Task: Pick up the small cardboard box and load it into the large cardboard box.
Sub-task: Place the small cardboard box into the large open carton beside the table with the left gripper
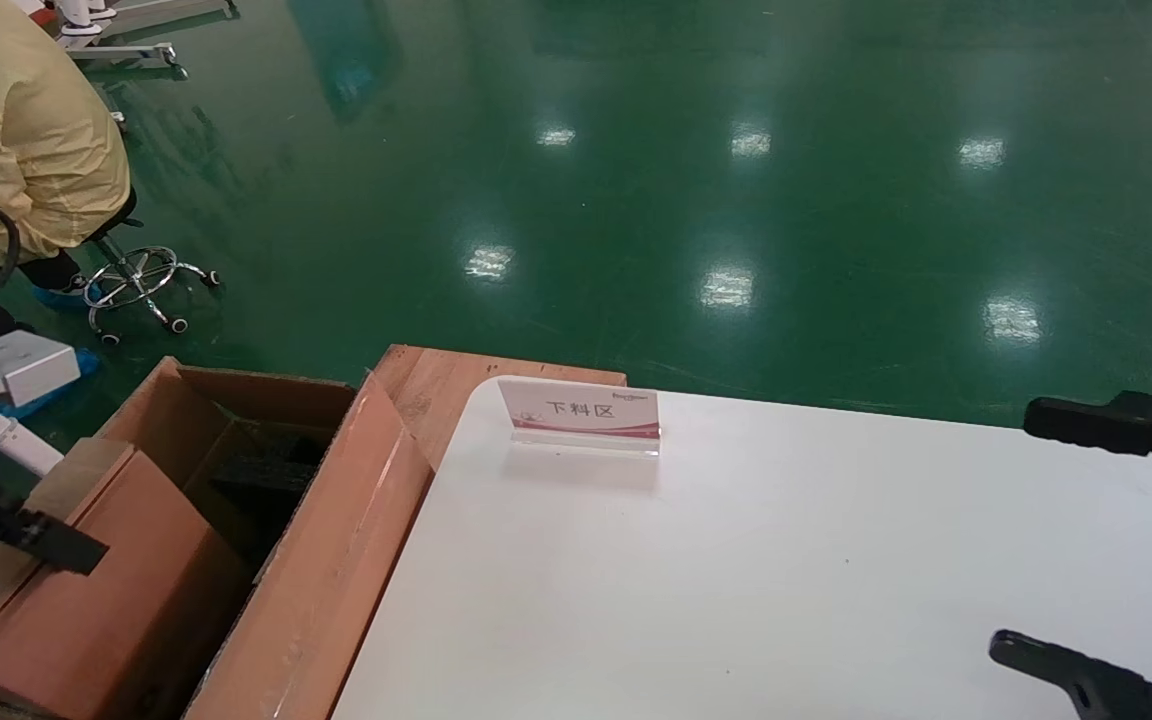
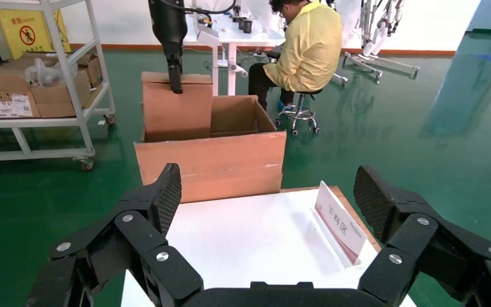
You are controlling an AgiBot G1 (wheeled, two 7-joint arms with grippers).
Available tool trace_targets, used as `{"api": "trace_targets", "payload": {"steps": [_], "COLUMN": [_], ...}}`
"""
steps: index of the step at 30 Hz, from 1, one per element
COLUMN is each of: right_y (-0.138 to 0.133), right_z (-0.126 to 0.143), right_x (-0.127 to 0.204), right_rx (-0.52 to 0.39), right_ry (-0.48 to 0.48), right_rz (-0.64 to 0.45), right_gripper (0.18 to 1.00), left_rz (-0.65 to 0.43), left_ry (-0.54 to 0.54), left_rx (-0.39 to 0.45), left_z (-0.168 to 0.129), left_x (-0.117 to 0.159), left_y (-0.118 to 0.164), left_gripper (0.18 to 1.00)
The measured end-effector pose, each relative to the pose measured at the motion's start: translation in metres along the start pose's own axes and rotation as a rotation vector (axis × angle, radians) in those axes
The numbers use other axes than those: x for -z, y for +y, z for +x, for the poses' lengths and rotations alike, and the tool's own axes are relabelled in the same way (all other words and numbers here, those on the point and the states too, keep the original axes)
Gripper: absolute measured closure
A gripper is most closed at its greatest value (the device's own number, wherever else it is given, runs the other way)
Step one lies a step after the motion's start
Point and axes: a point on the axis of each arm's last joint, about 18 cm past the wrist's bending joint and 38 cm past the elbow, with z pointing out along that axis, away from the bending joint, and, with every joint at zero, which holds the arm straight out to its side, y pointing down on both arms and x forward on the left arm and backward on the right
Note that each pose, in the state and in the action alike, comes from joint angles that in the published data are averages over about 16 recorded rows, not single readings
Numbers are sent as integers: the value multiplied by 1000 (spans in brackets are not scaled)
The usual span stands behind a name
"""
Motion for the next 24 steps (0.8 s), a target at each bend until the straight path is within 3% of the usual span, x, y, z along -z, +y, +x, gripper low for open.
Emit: {"api": "trace_targets", "payload": {"steps": [24], "right_y": [0], "right_z": [0], "right_x": [0], "right_rx": [0], "right_ry": [0], "right_rz": [0], "right_gripper": [178], "left_rz": [32], "left_ry": [-113], "left_rx": [8], "left_z": [-20], "left_x": [-27], "left_y": [-6], "left_gripper": [940]}}
